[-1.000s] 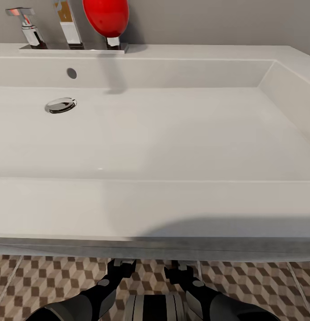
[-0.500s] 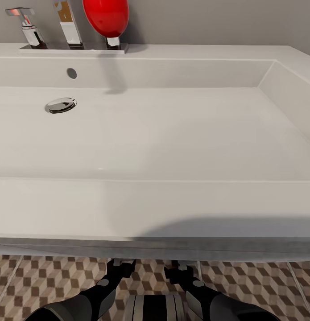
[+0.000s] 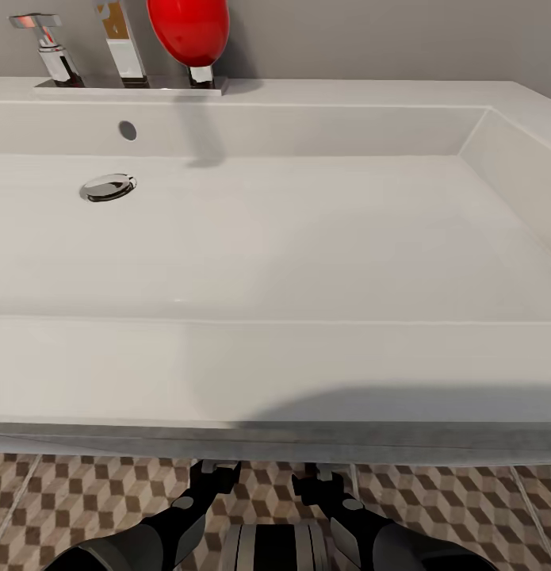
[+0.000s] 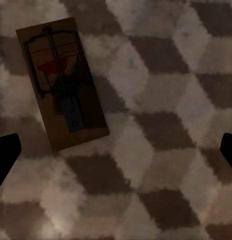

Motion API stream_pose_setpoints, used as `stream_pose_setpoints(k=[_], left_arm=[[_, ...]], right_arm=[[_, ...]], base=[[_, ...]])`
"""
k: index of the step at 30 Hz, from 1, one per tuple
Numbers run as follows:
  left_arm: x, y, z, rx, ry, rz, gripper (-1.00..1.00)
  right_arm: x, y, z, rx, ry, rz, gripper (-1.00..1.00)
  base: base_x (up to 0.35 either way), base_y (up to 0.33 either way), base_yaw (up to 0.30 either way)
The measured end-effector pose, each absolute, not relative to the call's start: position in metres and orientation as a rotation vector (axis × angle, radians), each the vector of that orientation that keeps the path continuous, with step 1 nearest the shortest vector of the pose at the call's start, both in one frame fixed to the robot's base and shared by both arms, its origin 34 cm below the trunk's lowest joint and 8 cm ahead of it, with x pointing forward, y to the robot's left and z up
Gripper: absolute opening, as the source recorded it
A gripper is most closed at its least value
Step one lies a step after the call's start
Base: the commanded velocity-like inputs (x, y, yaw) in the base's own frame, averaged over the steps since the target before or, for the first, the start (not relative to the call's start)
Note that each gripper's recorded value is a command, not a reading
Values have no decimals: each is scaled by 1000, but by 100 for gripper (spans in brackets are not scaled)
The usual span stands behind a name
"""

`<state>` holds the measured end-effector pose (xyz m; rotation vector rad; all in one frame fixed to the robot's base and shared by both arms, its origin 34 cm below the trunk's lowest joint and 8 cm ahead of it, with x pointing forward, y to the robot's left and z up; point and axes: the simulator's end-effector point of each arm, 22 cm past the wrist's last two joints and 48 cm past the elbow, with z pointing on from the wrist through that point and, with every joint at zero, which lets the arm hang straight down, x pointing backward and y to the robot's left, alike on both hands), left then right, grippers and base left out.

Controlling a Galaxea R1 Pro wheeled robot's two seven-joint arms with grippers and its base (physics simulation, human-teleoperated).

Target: Take the four mousetraps from the cabinet in the bathroom and place them on the bathroom floor. Make sure all four end up on the same floor surface, and ensure that at least two of them are either under or directly next to the same bathroom sink.

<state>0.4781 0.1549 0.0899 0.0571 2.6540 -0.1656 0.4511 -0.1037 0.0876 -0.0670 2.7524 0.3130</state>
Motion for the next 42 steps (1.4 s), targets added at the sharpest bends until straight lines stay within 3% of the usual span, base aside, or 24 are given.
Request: stream_pose_setpoints(k=[42], left_arm=[[478, 155, 90, 54, 2654, -165, 100]], right_arm=[[451, -104, 88, -71, 2751, 313, 100]], base=[[-16, 0, 0]])
